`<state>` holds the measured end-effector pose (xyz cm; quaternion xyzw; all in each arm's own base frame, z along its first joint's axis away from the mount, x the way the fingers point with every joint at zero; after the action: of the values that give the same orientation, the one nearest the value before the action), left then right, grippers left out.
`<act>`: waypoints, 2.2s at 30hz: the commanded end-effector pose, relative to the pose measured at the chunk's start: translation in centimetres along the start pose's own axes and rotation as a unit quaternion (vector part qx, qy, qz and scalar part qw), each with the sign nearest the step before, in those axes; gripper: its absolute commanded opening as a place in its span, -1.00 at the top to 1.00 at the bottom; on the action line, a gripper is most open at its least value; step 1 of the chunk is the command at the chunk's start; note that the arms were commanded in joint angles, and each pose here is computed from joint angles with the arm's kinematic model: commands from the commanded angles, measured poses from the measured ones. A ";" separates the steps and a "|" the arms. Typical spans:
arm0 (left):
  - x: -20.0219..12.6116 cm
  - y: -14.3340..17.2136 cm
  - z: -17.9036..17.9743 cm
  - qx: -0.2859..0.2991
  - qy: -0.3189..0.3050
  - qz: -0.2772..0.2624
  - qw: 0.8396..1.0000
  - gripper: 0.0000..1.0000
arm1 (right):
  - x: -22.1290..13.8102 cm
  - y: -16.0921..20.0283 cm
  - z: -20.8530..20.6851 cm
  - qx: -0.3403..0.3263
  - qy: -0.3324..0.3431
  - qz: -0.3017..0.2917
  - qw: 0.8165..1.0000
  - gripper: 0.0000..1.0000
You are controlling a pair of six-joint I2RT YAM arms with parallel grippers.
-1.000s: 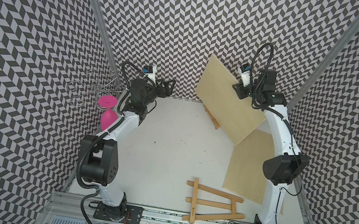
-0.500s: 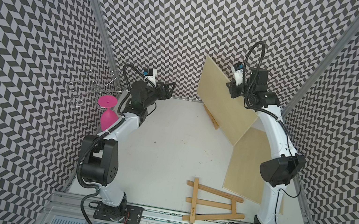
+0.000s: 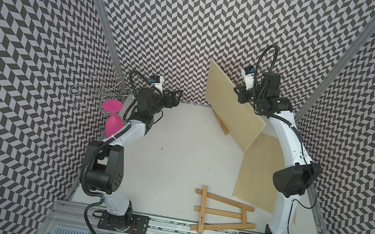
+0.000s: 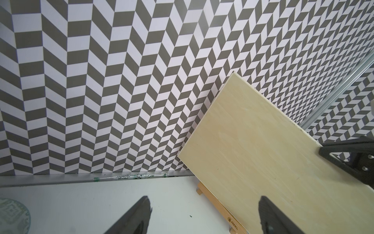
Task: Assemble the easel
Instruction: Place the drawing board on the easel.
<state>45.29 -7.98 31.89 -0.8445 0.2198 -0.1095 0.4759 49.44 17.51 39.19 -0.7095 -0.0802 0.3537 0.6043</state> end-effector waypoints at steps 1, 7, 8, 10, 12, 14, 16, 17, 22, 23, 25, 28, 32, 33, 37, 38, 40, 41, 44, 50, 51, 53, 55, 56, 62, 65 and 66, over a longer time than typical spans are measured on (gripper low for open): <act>-0.9 -1.5 -1.0 0.007 0.016 -0.024 1.000 -0.68 | 0.5 4.6 -0.4 0.090 -0.006 0.111 0.990 1.00; -1.2 -1.5 -0.9 0.004 0.015 -0.028 0.999 -0.68 | -1.7 3.0 -0.8 0.102 0.027 0.081 0.991 1.00; -1.2 -1.5 -1.0 0.004 0.018 -0.027 0.999 -0.68 | -2.0 2.8 -0.9 0.105 0.031 0.080 0.991 1.00; -1.2 -1.4 -1.0 0.001 0.020 -0.026 0.999 -0.68 | -2.4 2.5 -1.3 0.108 0.041 0.072 0.991 1.00; -1.3 -1.3 -0.9 0.001 0.020 -0.025 0.999 -0.68 | -2.0 3.0 -2.2 0.117 0.059 0.078 0.988 1.00; -1.3 -1.2 -0.9 0.001 0.019 -0.025 1.000 -0.68 | -1.4 3.3 -2.2 0.124 0.047 0.084 0.988 1.00; -1.4 -1.2 -0.8 0.001 0.018 -0.025 1.000 -0.68 | -0.5 4.0 -2.3 0.134 0.039 0.086 0.986 1.00; -1.3 -1.1 -0.8 0.001 0.016 -0.024 1.000 -0.68 | -0.1 4.6 -2.5 0.141 0.039 0.091 0.985 1.00; -1.3 -1.0 -0.6 0.001 0.014 -0.022 1.000 -0.68 | 0.6 5.7 -3.5 0.157 0.045 0.100 0.981 0.98; -1.3 -0.9 -0.5 0.000 0.014 -0.021 1.000 -0.68 | 0.7 5.9 -3.7 0.160 0.042 0.100 0.981 0.87; -1.3 -1.0 -0.6 0.002 0.015 -0.021 1.000 -0.68 | 0.6 6.4 -4.4 0.169 0.050 0.104 0.979 0.70; -1.3 -0.8 -0.5 0.002 0.013 -0.019 1.000 -0.68 | 0.2 6.6 -5.7 0.176 0.072 0.101 0.976 0.63; -1.1 -0.6 -0.3 -0.001 0.013 -0.016 1.000 -0.68 | -0.1 6.4 -6.4 0.173 0.080 0.092 0.977 0.42; -1.1 -0.6 -0.3 -0.001 0.012 -0.015 1.000 -0.68 | -0.3 6.3 -6.7 0.174 0.087 0.089 0.977 0.37; -1.1 -0.7 -0.7 0.003 0.014 -0.014 1.000 -0.68 | -1.3 5.2 -7.6 0.170 0.109 0.070 0.977 0.19; -1.1 -0.7 -0.8 0.004 0.014 -0.013 1.000 -0.68 | -1.6 4.9 -7.6 0.168 0.114 0.066 0.977 0.16; -1.1 -0.7 -1.0 0.007 0.013 -0.010 1.000 -0.68 | -2.4 4.0 -7.5 0.162 0.117 0.055 0.978 0.07; -1.0 -0.7 -1.1 0.008 0.012 -0.007 1.000 -0.68 | -2.7 3.4 -7.3 0.159 0.112 0.046 0.980 0.04; -1.1 -0.6 -1.5 0.013 0.012 -0.005 1.000 -0.68 | -3.7 2.4 -7.0 0.152 0.114 0.024 0.981 -0.08; -1.7 -0.2 -2.3 0.021 0.007 0.004 1.000 -0.68 | -5.8 0.7 -6.9 0.145 0.134 -0.004 0.980 -0.48; -1.8 -0.1 -2.6 0.024 0.011 0.005 1.000 -0.68 | -6.2 0.4 -6.9 0.145 0.141 -0.007 0.979 -0.56; -2.2 0.2 -3.1 0.032 0.010 0.008 0.999 -0.68 | -6.9 -0.2 -6.7 0.143 0.144 -0.018 0.979 -0.66; -2.5 0.6 -3.5 0.035 0.007 0.010 0.999 -0.68 | -7.8 -0.8 -6.4 0.140 0.145 -0.032 0.979 -0.79; -2.7 0.7 -3.7 0.035 0.008 0.011 0.999 -0.68 | -8.2 -1.1 -6.4 0.140 0.149 -0.036 0.978 -0.83; -3.4 3.7 -7.8 0.089 0.048 0.039 0.994 -0.68 | -11.2 -2.8 -3.1 0.138 0.130 -0.065 0.980 -0.99; -4.0 7.6 -10.1 0.132 0.077 0.085 0.985 -0.68 | -12.6 -1.3 0.2 0.151 0.098 -0.077 0.981 -0.98; -4.4 9.2 -11.0 0.151 0.088 0.101 0.980 -0.68 | -13.4 -0.4 1.2 0.157 0.095 -0.084 0.979 -0.99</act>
<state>37.00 -16.02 31.64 -0.7735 0.2930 -0.1575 0.5394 42.19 10.32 43.59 -0.6445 0.0189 0.2583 0.7194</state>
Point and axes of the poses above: each gripper's point midway between its finger pads, its own x axis out along the fingers, its own z axis along the line the jaws close on, y = z × x, the point moved 7 cm from there along -x, back along the fingers, and after that the axes turned 4 degrees about -x, right-handed, at the moved point
